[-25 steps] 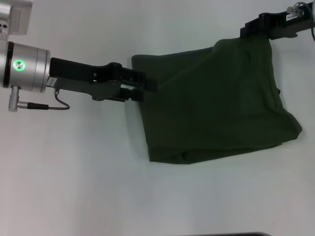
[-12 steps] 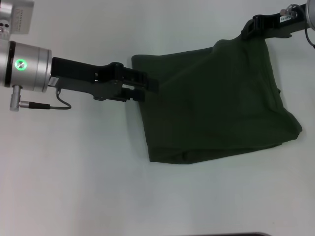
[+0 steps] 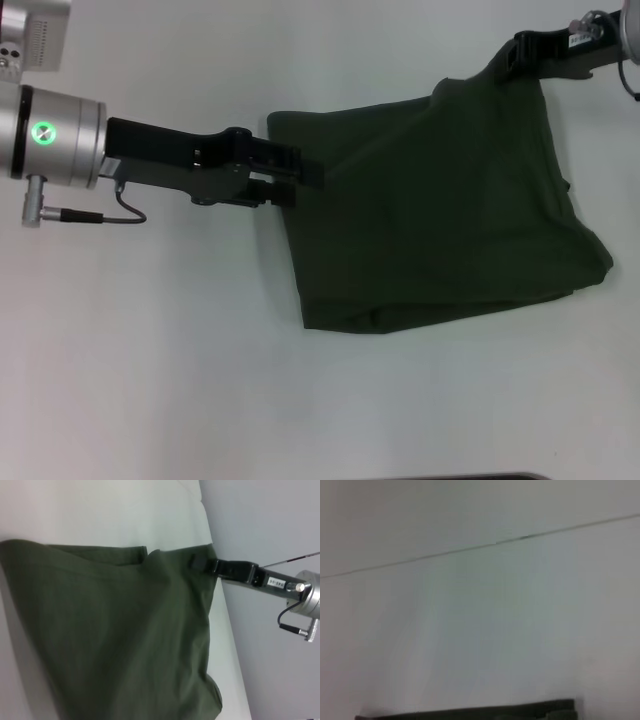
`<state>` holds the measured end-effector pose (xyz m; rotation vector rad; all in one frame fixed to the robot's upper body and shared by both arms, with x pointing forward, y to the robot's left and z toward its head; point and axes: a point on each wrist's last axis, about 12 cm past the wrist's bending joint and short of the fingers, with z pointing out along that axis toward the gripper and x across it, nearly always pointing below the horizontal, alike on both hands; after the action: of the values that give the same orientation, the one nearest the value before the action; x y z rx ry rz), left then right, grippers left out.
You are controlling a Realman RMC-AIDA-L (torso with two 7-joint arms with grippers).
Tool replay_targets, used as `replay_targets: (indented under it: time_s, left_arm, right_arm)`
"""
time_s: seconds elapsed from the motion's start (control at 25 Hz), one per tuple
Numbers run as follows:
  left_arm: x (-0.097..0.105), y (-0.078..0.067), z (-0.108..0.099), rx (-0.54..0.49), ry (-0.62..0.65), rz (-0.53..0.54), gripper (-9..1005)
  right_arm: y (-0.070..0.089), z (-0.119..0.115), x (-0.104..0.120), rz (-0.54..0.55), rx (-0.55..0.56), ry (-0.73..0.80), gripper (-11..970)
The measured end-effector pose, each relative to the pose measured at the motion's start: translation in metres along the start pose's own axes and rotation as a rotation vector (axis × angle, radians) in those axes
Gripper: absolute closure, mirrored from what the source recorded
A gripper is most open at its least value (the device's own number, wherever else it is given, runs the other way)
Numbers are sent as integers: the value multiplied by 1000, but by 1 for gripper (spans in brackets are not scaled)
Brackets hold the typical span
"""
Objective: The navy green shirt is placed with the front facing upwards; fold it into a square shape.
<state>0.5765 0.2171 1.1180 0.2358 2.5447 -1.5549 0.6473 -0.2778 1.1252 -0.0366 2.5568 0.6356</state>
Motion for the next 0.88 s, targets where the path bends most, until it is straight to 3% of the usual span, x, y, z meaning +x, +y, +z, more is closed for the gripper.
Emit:
replay_targets:
  time_s: [0.2, 0.4, 0.52, 0.72, 0.88]
  left_arm:
    - [-1, 0, -1, -1, -3, 2, 414]
    - [0, 1, -1, 0, -2, 0, 414]
    - [1, 0, 0, -1, 2, 2, 415]
    - [0, -1, 2, 3, 7, 9, 415]
    - [-3, -12, 9, 36, 37, 42, 415]
  right_arm:
    - [-5, -1, 1, 15, 8, -12, 929]
    - [-14, -8, -9, 37, 31, -86, 863]
    - [-16, -13, -15, 40, 37, -109, 638]
    - [-17, -30, -26, 33, 12, -140, 472]
    - [-16, -51, -33, 47, -63, -137, 473]
